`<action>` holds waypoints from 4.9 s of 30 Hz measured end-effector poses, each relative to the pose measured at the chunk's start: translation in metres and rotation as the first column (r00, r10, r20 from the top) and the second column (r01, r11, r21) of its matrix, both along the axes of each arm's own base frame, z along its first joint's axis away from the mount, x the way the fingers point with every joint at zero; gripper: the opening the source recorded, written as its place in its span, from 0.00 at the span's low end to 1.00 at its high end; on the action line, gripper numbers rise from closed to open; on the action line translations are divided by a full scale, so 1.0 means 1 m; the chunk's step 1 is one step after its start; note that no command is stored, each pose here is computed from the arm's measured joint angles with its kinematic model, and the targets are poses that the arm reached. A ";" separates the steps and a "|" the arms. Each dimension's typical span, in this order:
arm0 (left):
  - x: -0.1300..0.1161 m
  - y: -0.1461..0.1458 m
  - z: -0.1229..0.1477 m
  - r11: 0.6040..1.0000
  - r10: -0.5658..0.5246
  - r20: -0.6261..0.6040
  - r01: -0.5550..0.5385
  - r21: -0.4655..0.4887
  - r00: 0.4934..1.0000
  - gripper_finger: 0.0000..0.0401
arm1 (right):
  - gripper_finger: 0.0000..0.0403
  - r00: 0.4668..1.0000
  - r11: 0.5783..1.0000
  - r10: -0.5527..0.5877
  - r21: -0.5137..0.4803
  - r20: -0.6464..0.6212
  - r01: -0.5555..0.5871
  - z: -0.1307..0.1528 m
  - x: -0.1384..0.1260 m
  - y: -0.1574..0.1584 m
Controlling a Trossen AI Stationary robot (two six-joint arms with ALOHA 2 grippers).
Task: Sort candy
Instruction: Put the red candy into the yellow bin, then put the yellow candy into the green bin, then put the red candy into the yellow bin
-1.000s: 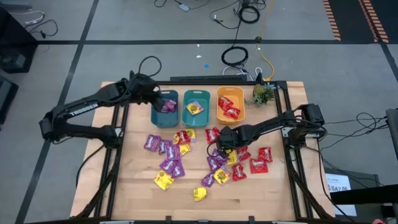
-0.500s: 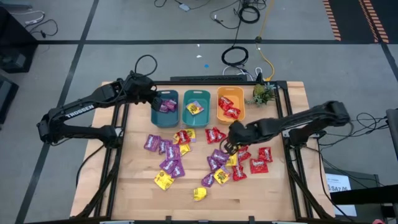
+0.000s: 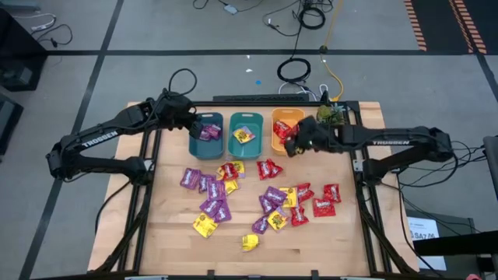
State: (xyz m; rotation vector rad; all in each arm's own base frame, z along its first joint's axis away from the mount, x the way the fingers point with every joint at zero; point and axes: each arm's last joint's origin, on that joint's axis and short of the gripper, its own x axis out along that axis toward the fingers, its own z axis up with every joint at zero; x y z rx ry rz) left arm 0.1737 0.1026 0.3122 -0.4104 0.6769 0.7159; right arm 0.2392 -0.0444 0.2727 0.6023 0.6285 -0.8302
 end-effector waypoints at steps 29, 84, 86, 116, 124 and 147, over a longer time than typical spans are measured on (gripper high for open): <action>0.000 0.000 0.000 1.000 0.000 -0.001 0.000 0.000 1.000 0.27 | 0.55 1.000 0.995 0.025 0.098 0.004 -0.025 -0.003 -0.003 -0.032; 0.020 -0.117 -0.027 0.735 -0.677 0.111 0.663 0.139 0.727 0.27 | 0.04 0.519 0.673 0.737 0.399 -0.433 -0.623 -0.126 0.041 0.122; 0.014 -0.121 -0.034 0.730 -0.683 0.111 0.666 0.153 0.722 0.27 | 0.03 0.536 0.679 0.733 0.390 -0.420 -0.623 -0.113 0.035 0.119; -0.011 -0.118 -0.082 0.599 -0.798 0.136 0.744 0.296 0.588 0.27 | 0.08 0.891 0.907 0.419 0.033 -0.176 -0.420 -0.008 0.169 -0.087; -0.030 -0.100 -0.105 0.644 -0.765 0.287 0.677 0.355 0.577 0.27 | 0.33 0.904 0.923 0.384 0.055 -0.189 -0.380 -0.001 0.168 -0.100; -0.046 -0.099 -0.101 0.650 -0.759 0.332 0.644 0.402 0.560 0.27 | 0.47 0.772 0.936 0.351 0.224 -0.529 -0.272 0.028 0.084 0.010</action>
